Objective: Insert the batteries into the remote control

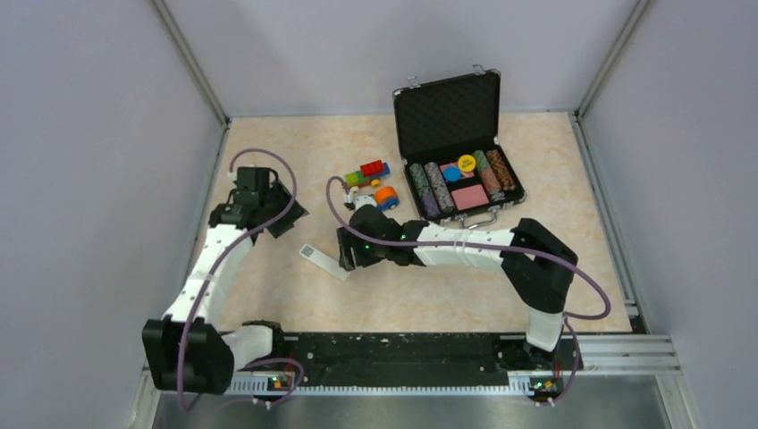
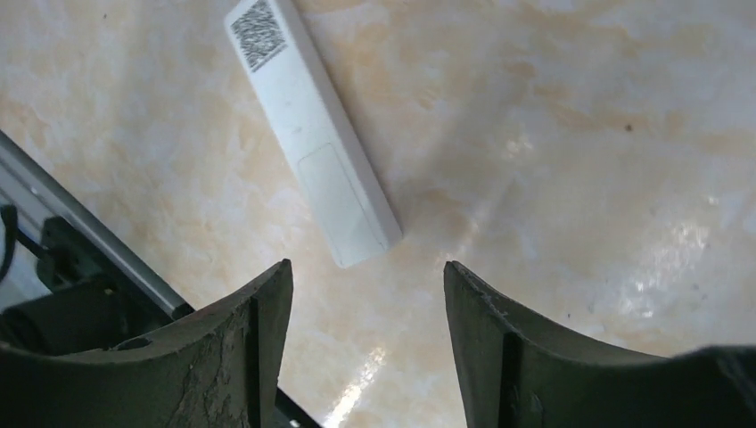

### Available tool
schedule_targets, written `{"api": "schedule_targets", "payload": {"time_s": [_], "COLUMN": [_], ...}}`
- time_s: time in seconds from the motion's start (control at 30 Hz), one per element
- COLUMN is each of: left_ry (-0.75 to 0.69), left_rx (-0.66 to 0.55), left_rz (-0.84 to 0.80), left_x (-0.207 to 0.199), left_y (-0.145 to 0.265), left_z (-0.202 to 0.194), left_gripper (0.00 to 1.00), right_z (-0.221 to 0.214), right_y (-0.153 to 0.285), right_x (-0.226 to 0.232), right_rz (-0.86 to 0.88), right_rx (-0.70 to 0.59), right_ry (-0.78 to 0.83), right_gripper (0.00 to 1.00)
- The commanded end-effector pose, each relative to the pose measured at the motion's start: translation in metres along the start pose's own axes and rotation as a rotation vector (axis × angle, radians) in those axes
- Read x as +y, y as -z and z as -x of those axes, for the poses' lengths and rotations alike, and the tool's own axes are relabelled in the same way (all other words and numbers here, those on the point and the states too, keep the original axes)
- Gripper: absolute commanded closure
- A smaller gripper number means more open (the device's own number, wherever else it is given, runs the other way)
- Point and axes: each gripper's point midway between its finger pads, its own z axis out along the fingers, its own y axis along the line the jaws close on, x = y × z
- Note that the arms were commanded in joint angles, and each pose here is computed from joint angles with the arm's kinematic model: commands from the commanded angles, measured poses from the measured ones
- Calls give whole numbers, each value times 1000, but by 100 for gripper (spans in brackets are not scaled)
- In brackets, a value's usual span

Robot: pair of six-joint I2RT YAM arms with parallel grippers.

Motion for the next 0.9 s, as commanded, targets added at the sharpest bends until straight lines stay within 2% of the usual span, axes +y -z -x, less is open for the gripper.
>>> {"api": "schedule_targets", "payload": {"time_s": [0.0,0.13,0.27,0.57,0.73,0.87], "left_ry": [81,114,147,279,323,330], "left_rx": [-139,-197,-189,-111,-55,-36], "left_rz": [-47,-54,-44,-80,-118,-148], "left_x": [0,6,16,40,44,44], "left_y": [45,69,78,63,51,43], "left_z": [26,37,40,41,37,35], "left_gripper": [41,21,11,8,8,8], "right_z": [11,5,-2,-10,-19,-28], "right_y": [-6,-22,-36,-53,-56,-60], "right_x": [34,30,28,14,7,7], "right_rz": [98,56,24,-43,-79,-58], "right_rx": [-39,-4,16,34,46,72], "right_ry": [414,530,600,645,705,711], "right_gripper": [37,35,34,35,44,59]}}
